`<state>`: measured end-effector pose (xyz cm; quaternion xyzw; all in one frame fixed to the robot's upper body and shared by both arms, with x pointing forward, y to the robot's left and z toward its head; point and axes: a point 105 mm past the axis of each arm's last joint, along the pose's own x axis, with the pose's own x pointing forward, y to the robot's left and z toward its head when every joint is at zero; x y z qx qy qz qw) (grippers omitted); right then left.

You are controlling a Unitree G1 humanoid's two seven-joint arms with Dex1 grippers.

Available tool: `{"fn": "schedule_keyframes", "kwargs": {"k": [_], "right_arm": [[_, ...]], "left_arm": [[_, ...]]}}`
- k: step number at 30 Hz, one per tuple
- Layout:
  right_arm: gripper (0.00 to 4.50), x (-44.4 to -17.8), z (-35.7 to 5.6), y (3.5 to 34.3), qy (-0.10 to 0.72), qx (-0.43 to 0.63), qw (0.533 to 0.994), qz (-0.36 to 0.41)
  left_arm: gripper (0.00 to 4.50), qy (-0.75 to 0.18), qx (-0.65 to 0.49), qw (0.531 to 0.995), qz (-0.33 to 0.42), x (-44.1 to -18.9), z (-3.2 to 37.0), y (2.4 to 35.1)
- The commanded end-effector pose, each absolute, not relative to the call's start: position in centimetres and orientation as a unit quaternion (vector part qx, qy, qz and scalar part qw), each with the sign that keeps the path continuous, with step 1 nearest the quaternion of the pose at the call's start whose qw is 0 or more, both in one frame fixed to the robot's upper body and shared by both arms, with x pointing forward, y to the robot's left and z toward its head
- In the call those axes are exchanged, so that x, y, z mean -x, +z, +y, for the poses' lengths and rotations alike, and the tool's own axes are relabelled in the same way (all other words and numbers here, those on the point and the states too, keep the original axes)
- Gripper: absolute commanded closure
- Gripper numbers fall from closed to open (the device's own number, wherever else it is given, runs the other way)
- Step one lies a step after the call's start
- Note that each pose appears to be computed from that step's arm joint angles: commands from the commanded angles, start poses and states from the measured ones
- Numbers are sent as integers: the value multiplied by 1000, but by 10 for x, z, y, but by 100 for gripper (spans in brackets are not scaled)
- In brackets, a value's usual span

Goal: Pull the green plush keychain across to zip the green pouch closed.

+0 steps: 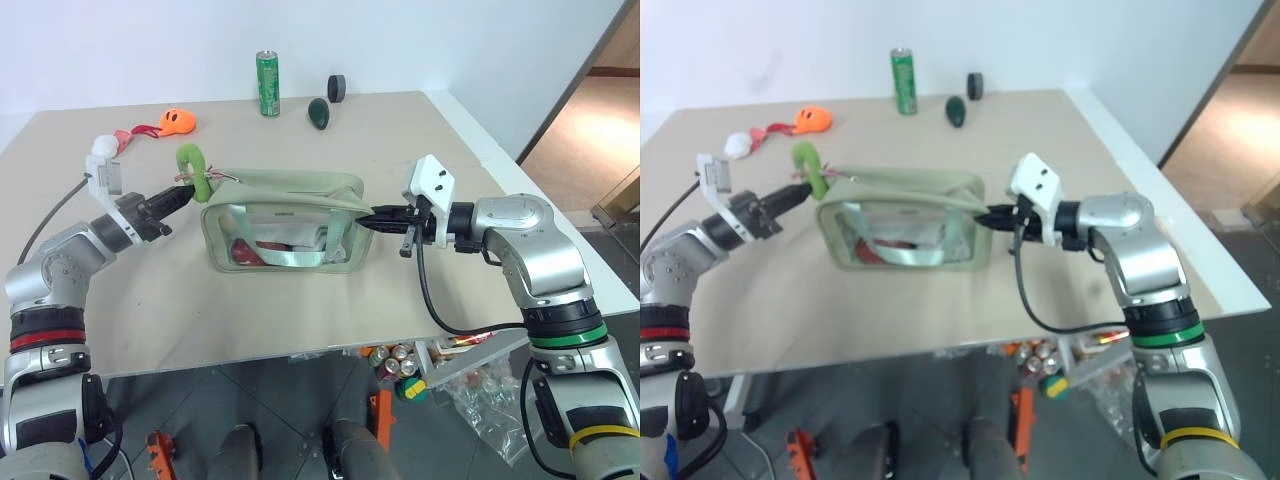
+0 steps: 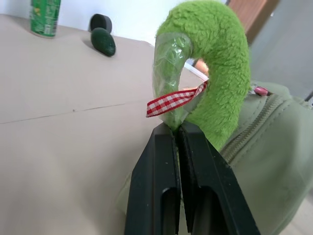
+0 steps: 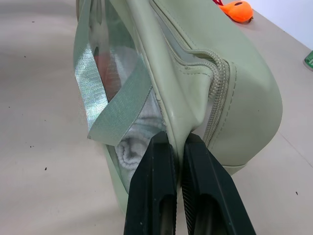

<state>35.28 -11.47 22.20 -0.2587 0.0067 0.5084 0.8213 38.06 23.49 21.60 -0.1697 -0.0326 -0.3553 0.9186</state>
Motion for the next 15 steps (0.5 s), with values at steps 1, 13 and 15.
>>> {"fn": "schedule_keyframes", "kwargs": {"k": [1, 13, 15], "right_arm": [[450, -352, -108, 225, 517, 263, 815, 1], [450, -354, -107, 228, 513, 264, 817, -6], [450, -354, -107, 228, 512, 264, 818, -7]], "left_arm": [[437, -382, 148, 903, -125, -375, 224, 272], [437, -564, 53, 820, -78, -331, 146, 288], [437, -549, 48, 832, -68, -336, 153, 282]]}}
